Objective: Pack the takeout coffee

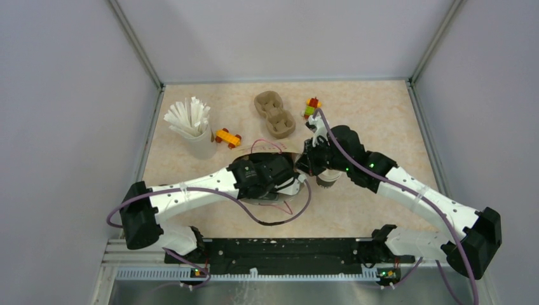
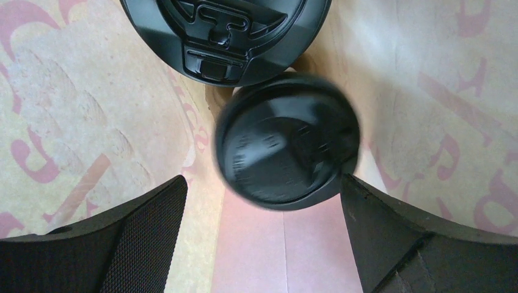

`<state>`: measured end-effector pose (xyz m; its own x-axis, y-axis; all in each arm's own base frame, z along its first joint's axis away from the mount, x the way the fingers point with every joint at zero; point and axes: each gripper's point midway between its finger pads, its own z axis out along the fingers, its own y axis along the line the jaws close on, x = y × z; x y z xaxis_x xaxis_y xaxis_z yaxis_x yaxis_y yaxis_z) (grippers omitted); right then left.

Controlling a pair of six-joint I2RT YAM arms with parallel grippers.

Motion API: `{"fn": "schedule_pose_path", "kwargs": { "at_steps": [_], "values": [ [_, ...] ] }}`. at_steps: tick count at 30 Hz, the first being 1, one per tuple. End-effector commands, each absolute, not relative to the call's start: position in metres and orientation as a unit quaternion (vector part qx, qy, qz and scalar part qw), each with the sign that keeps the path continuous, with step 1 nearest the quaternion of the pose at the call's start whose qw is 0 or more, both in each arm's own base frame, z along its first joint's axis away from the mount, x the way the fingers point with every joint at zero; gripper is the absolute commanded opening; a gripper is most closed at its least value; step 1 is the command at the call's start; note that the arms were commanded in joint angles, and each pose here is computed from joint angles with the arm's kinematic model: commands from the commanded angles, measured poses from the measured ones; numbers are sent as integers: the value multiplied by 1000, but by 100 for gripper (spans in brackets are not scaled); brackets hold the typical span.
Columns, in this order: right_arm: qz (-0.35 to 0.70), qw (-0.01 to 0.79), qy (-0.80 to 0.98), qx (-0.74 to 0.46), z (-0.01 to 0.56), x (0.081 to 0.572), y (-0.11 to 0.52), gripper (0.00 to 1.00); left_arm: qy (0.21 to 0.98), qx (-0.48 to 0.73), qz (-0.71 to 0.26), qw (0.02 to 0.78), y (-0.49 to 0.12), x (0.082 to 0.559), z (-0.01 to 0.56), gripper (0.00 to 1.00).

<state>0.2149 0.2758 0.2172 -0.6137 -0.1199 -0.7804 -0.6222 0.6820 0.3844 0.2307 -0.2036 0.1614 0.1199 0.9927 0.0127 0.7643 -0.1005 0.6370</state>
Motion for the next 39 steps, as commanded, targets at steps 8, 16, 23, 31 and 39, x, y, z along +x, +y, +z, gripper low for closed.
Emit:
{"fn": "schedule_pose_path", "kwargs": {
  "at_steps": [8, 16, 23, 31, 39],
  "values": [
    [353, 412, 810, -223, 250, 224, 285, 0, 630, 700, 216, 256, -206, 227, 182, 92],
    [351, 409, 812, -226, 250, 223, 284, 0, 631, 705, 209, 247, -207, 224, 181, 80],
    [352, 408, 811, -227, 249, 223, 284, 0, 631, 706, 205, 250, -208, 223, 182, 96],
    [350, 408, 812, -229, 248, 224, 285, 0, 631, 705, 199, 256, -212, 223, 190, 86],
    [350, 405, 813, -227, 246, 224, 286, 0, 633, 705, 182, 263, -218, 221, 196, 70]
  ]
}}
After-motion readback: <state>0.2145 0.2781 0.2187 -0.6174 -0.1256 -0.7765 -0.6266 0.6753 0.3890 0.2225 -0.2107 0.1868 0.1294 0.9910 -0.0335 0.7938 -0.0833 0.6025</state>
